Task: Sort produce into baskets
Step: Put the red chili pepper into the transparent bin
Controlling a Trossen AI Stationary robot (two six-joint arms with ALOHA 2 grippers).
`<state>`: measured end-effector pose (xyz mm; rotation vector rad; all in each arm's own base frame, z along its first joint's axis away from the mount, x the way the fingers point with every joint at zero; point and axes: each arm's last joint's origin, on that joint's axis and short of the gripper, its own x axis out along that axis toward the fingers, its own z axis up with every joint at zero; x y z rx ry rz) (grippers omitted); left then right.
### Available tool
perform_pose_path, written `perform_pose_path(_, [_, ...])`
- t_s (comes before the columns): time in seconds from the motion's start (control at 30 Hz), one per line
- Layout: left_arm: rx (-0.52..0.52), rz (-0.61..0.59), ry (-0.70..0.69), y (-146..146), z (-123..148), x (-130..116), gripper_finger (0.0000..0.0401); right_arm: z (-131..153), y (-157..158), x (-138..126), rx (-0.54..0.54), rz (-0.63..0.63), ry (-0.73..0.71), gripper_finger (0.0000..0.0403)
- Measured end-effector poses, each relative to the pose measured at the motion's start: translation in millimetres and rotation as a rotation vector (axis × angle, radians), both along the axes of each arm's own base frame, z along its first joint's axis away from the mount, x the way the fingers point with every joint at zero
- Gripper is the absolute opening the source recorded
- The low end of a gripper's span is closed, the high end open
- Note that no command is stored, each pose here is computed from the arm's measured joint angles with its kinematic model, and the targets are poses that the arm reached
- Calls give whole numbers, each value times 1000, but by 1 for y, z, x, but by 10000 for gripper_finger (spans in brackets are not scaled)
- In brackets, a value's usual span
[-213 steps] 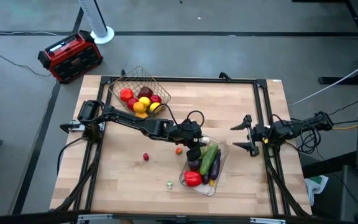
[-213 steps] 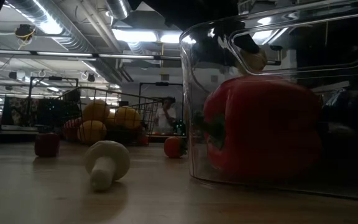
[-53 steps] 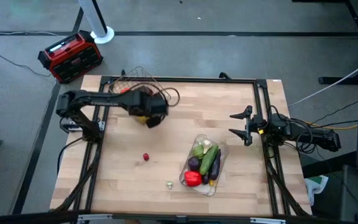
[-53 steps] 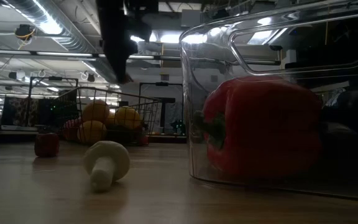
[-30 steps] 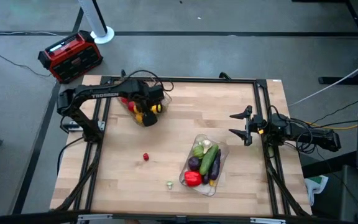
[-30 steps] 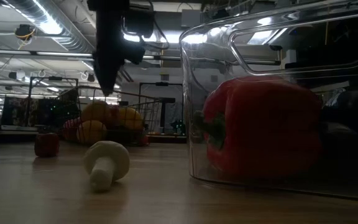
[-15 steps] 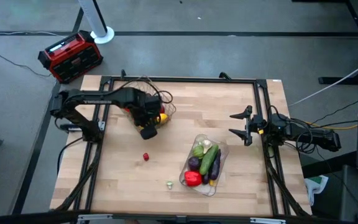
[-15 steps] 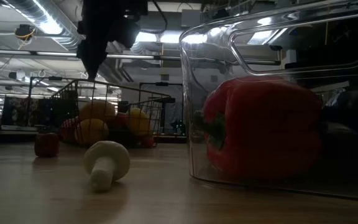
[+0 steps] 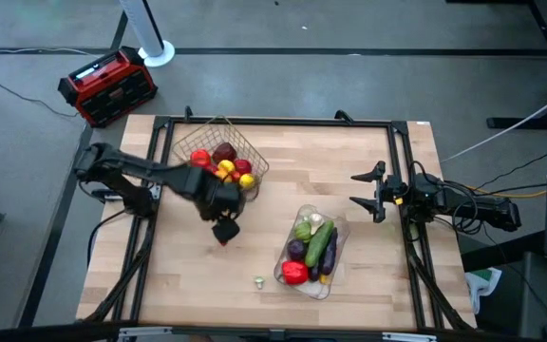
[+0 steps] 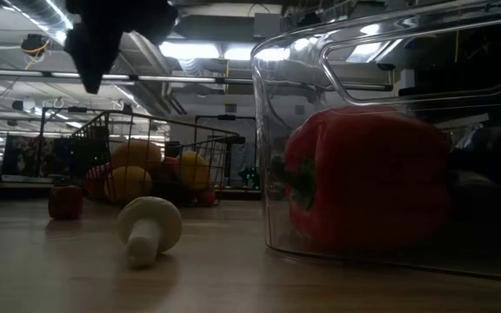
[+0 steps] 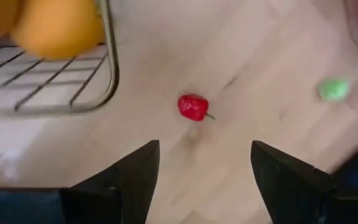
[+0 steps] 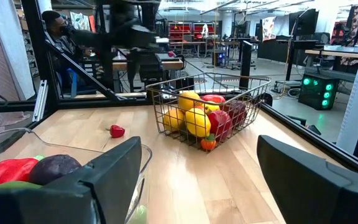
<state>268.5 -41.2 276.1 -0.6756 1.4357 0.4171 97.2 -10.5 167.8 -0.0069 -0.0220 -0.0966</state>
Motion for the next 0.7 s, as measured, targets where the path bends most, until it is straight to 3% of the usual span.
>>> perform_pose_path(0.2, [135, 200, -37, -43, -22, -9, 247, 0, 0, 0, 0, 0, 0, 317])
perform_pose_path(0.47, [27, 516, -111, -67, -81, -20, 247, 0, 0, 0, 0, 0, 0, 317])
perform_pose_path(0.7, [-17, 623, -151, -65, -112, -29, 247, 0, 0, 0, 0, 0, 0, 317])
